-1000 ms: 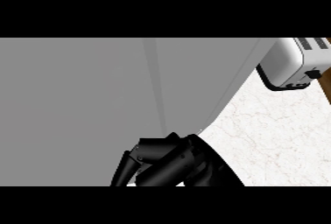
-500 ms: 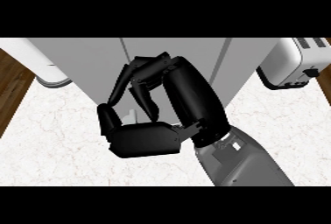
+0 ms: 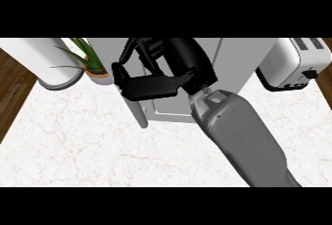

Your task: Pick up the bottled water, place it into the cabinet and close the cabinet

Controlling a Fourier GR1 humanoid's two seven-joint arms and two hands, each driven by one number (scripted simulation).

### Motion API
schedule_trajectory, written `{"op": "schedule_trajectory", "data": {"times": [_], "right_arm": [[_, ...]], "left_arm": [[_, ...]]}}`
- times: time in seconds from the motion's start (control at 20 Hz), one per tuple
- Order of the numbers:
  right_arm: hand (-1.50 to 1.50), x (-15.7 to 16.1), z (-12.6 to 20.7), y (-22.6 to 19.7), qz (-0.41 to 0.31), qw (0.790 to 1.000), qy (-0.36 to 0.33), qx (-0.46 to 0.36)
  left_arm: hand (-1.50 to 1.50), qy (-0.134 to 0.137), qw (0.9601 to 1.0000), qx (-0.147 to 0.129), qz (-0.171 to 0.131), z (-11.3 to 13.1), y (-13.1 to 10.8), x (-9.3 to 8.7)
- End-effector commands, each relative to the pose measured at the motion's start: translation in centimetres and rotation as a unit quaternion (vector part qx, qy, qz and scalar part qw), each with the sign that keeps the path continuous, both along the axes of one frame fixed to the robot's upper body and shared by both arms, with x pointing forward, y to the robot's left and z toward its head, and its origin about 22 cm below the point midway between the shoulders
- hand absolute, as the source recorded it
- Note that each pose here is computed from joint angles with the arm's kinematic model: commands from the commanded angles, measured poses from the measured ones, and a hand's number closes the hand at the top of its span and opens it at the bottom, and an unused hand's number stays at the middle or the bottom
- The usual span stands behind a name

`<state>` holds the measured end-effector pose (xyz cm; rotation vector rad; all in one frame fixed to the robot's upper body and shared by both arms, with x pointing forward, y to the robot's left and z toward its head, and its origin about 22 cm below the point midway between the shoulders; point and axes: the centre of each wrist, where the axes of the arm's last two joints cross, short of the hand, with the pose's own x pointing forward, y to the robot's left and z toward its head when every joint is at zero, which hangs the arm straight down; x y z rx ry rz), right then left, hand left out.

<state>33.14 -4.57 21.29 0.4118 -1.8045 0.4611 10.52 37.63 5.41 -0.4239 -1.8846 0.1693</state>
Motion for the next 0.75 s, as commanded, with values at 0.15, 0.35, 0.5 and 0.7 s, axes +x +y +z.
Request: {"op": "schedule_trajectory", "data": {"times": [0.15,0.35,0.5,0.7], "right_arm": [[1.5,4.7,-3.1,-2.1,-0.063,0.997,0.038,-0.027],[1.5,5.7,-2.8,-2.6,-0.081,0.996,0.029,-0.034],[1.5,5.7,-3.8,-1.7,-0.086,0.995,0.04,-0.037],[1.5,5.7,-4.2,-2.5,-0.082,0.995,0.039,-0.037]], "left_arm": [[1.5,-0.001,0.9999,-0.001,-0.01,-0.1,-0.1,0.7],[1.5,-0.015,0.9997,0.002,-0.018,0.9,-0.1,1.4],[1.5,-0.013,0.9992,-0.003,-0.038,0.9,-1.0,1.3],[1.5,-0.011,0.9995,-0.001,-0.03,1.1,-0.3,1.9]]}}
